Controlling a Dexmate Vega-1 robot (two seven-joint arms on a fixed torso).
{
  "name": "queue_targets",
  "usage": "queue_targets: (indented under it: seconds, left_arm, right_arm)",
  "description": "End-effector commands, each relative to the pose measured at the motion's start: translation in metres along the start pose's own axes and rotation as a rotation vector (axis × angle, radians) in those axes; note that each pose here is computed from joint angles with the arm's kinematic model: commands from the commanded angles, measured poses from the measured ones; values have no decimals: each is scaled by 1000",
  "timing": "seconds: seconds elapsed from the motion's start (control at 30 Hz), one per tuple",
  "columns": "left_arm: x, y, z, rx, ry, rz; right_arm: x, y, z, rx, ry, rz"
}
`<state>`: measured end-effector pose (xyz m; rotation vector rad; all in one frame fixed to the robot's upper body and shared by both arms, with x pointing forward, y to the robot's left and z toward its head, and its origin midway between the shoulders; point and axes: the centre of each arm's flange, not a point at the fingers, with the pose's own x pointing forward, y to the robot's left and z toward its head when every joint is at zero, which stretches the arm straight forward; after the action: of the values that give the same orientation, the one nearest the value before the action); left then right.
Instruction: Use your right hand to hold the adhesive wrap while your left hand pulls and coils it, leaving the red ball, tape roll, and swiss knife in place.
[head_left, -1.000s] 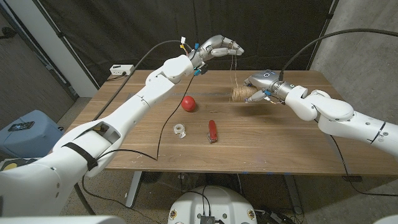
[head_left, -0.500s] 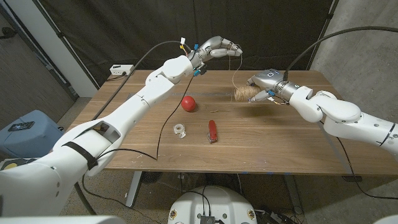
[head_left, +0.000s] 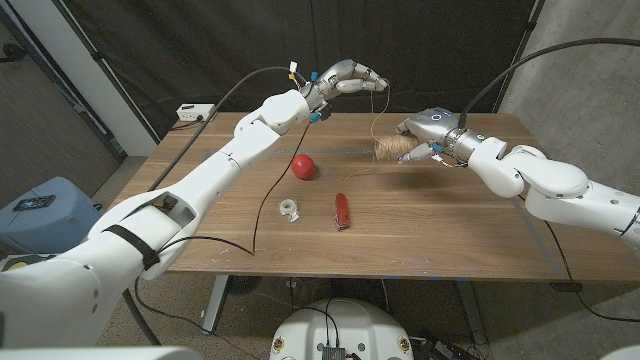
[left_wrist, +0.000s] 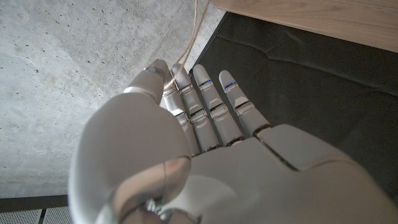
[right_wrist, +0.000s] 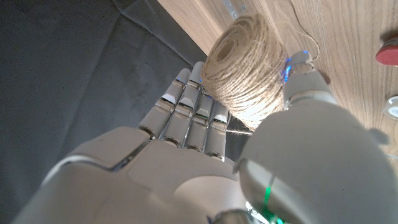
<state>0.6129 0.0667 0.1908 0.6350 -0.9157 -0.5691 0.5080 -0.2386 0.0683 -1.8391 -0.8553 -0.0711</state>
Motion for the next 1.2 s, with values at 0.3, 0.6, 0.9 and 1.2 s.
queue_targets:
  seconds: [0.3, 0.6, 0.9, 1.2]
  left_arm:
    - [6, 5, -11, -1, 13, 0]
    - [9, 5, -15, 0, 20, -2]
    - [10, 6, -18, -1, 25, 4]
    - [12, 7, -20, -5, 28, 7]
  right_arm:
    - [-3, -11, 14, 29, -47, -52]
    - [-6, -20, 18, 38, -75, -83]
    - [-9, -30, 21, 35, -98, -116]
    - [-12, -33, 23, 33, -115, -118]
